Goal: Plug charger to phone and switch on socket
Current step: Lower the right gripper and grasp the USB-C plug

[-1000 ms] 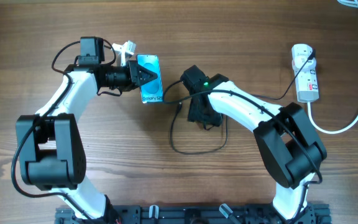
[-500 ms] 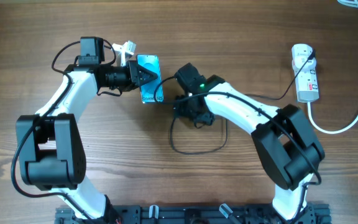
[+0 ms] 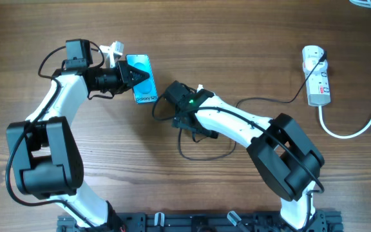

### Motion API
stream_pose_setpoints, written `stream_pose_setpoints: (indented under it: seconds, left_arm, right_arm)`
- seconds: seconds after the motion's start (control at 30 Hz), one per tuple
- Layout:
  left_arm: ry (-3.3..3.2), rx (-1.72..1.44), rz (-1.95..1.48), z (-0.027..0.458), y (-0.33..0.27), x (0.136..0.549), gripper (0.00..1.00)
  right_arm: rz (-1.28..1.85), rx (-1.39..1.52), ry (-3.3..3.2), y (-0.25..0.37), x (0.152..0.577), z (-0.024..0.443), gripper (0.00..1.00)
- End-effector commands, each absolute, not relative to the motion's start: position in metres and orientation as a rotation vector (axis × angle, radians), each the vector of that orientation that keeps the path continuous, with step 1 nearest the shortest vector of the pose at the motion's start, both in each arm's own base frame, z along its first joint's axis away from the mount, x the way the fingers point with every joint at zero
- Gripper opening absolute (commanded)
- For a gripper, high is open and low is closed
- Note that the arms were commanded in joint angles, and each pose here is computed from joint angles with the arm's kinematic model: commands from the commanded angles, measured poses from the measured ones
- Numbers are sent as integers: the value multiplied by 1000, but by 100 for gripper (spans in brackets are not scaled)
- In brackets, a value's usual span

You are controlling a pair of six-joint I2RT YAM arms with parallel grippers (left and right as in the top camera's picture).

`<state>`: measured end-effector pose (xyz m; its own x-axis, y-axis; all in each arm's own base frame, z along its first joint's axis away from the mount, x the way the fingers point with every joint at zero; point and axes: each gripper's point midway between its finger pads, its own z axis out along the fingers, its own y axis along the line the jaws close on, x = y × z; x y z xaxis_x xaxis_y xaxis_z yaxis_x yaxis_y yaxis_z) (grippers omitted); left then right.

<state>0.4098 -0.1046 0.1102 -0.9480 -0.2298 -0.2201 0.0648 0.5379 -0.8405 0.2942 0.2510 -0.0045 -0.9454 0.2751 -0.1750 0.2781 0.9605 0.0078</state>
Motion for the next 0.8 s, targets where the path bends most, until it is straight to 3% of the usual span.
stream_pose_setpoints:
  seconds: [0.0,0.23,0.43,0.47,0.53,0.77]
  left_arm:
    - [2465,-133,-1400,113,-107,409,4]
    - [2465,-133,-1400,113,-107,409,4]
    - [2465,-134,-1400,113,-107,409,4]
    - [2466,-134,-1401,113,-107,409,4]
    - [2464,-132,-1405,113,-108,409,4]
    - [2460,-129,-1415,114,-108,408,4]
  right_arm:
    - [-191,447,2971,230,284,-27,99]
    - [-351,452,3065,197,285,0,99]
    - [-21,424,3154,234,290,-6,98]
    - [-5,422,3145,236,292,-6,81]
    - [-4,451,3140,236,293,-6,62]
    - [-81,483,3112,224,291,-13,38]
